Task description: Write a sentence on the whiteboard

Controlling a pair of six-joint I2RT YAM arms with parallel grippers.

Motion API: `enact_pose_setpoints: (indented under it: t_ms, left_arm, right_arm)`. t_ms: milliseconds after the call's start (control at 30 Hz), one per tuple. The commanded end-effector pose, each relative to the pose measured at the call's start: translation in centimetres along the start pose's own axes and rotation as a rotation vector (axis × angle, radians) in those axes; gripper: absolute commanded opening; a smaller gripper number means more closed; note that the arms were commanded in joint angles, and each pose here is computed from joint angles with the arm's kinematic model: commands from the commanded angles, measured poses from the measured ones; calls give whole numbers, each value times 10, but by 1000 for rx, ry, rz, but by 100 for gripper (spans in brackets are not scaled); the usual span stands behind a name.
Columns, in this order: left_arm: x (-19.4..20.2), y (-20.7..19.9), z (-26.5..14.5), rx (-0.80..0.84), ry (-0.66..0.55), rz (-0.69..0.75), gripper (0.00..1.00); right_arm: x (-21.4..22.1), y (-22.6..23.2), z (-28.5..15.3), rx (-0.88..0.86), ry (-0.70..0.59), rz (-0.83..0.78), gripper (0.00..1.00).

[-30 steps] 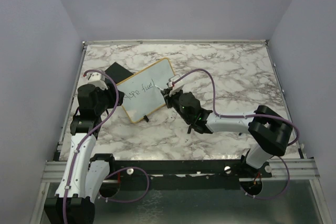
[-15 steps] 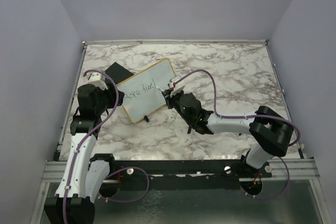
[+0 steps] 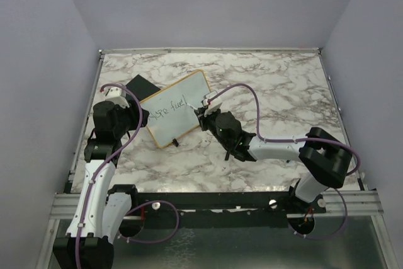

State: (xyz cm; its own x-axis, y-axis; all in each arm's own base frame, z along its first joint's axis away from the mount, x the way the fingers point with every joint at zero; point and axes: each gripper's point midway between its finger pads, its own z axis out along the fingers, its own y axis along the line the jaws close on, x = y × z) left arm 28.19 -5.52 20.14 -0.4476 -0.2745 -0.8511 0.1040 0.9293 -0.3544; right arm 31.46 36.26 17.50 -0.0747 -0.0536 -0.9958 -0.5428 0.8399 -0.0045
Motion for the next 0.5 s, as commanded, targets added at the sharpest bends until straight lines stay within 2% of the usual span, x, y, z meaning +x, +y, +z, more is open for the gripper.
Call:
enact_pose_setpoints:
  t_ms: [0,300,467]
  left_arm:
    - [0,-7,-1,36,-9,5,50]
    - [0,-7,-1,36,-9,8,50]
    - [-1,-7,-1,38,-10,7,50]
  right_arm:
    - [8,-11,-5,46,29,-8,0]
    - [-2,-12,-6,48,6,-12,0]
    - [-15,-6,-14,-9,-36,7,0]
